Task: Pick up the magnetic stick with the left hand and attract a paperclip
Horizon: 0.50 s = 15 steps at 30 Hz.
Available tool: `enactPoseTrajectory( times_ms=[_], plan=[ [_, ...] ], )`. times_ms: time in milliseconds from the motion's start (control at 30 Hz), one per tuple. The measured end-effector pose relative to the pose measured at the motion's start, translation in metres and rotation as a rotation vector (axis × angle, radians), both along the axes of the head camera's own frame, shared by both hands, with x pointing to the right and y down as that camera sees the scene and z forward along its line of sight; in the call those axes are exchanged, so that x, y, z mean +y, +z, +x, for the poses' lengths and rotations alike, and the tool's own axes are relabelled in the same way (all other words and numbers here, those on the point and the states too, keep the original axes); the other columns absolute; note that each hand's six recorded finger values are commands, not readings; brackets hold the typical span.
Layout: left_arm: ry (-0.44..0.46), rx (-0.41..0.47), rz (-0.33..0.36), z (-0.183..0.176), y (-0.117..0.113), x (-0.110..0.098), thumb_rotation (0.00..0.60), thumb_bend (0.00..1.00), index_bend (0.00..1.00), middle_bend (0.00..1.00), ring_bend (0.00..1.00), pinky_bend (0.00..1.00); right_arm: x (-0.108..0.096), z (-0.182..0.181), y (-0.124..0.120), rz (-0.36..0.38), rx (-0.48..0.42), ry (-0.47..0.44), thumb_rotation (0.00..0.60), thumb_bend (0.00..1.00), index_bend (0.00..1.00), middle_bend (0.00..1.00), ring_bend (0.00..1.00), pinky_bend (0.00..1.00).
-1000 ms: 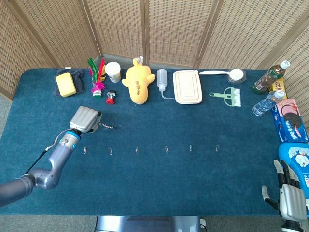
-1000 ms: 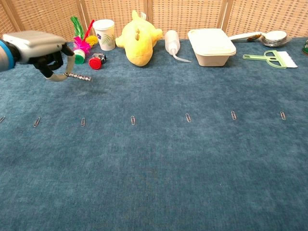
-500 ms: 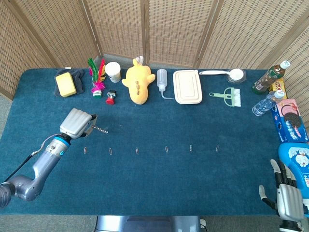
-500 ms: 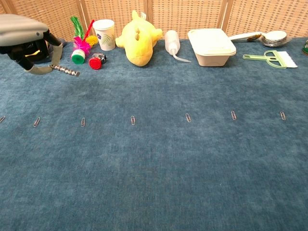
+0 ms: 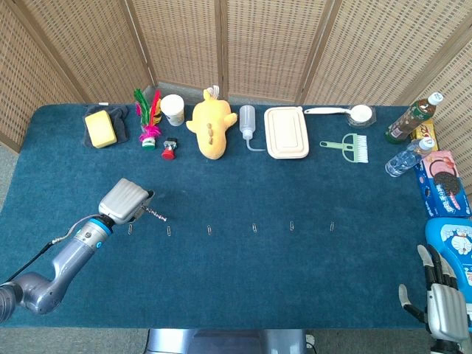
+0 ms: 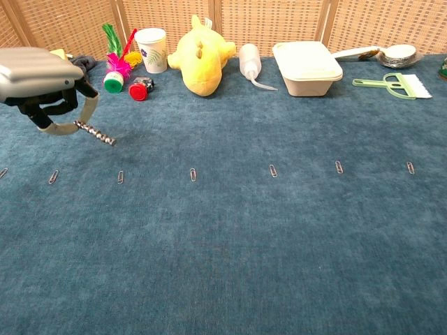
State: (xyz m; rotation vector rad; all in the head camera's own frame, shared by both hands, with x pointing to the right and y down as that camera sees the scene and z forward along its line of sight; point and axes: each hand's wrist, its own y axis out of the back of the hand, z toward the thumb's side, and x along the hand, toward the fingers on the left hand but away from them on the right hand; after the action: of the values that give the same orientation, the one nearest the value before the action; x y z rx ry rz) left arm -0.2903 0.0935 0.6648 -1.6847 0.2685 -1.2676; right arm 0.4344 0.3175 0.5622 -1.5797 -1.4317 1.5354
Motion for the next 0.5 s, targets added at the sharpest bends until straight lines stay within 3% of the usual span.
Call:
enactPoseTrajectory(
  times_ms=[500],
  plan=[
    [0.054, -0.065, -0.048, 0.009, 0.016, 0.019, 0.6, 0.69, 0.68, 0.85, 0.83, 0.7, 0.004, 0.003, -0.001, 0.0, -0.013, 0.011, 0.6, 0.44, 0.0, 0.01, 0.0, 0.11]
  ],
)
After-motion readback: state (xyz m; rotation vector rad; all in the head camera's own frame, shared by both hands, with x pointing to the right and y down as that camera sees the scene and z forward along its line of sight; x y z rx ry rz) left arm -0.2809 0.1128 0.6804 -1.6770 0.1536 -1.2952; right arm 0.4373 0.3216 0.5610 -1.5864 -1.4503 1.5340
